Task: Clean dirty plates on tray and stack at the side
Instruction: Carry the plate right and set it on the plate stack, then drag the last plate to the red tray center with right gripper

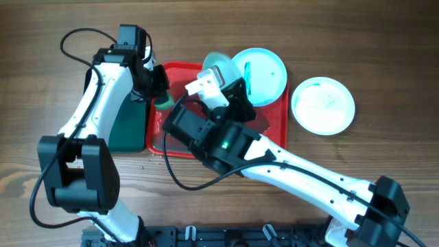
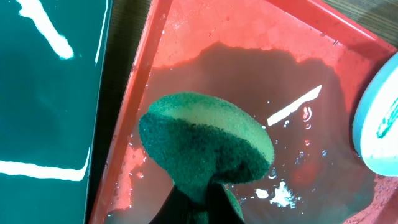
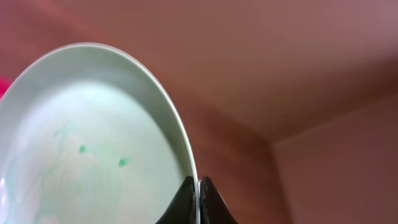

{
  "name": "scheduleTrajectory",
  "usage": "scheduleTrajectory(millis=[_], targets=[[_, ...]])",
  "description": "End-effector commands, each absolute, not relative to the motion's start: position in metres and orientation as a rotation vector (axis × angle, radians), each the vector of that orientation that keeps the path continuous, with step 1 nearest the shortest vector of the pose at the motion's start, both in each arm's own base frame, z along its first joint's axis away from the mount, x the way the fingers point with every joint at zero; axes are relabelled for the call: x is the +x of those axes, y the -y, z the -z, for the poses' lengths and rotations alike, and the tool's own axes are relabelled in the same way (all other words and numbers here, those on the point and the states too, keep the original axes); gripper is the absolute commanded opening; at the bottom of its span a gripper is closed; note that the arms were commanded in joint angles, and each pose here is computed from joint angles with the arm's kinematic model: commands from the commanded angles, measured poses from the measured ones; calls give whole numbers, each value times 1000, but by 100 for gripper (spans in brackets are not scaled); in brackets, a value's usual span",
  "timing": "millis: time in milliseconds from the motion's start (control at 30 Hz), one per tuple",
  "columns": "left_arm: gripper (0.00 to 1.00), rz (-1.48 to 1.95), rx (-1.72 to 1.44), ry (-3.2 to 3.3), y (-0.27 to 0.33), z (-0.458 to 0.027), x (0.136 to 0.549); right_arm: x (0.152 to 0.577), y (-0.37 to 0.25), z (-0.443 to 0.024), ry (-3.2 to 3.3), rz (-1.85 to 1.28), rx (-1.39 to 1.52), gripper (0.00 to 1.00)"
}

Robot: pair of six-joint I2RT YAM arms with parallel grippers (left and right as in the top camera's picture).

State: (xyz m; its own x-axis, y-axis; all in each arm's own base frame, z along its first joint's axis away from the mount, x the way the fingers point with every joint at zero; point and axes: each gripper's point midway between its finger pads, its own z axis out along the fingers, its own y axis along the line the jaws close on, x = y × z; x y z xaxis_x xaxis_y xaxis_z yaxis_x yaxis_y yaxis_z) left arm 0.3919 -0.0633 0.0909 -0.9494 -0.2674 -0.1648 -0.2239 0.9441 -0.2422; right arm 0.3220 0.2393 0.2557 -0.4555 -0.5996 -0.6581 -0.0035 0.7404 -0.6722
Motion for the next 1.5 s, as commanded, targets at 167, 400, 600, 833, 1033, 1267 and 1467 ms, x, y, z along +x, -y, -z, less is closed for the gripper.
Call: scheduleTrajectory(millis=[167,400,600,833,1033,1267,1467], targets=[[4,356,-390,-2911,66,-90,389,331,-216,-178,-2580,43,-231,4],[4,355,-390,-2914,66,-90,388,381,-94,-176,-2707,-284,180,4],[4,357,-372,-2916,70,-90,388,375,38,-165,-2688,-194,638,4],[4,373,-274,-2905,96,-92,389,339,120,-106,-2657,-78,964,4],[4,377,-259,-2900,100,-92,390,323,103,-52,-2697,-138,961,4],[4,377,-259,-2900,100,-92,390,334,67,-48,-2747,-206,723,36],[4,376,-259,-2900,100,-92,390,389,3,-122,-2675,-305,423,41]])
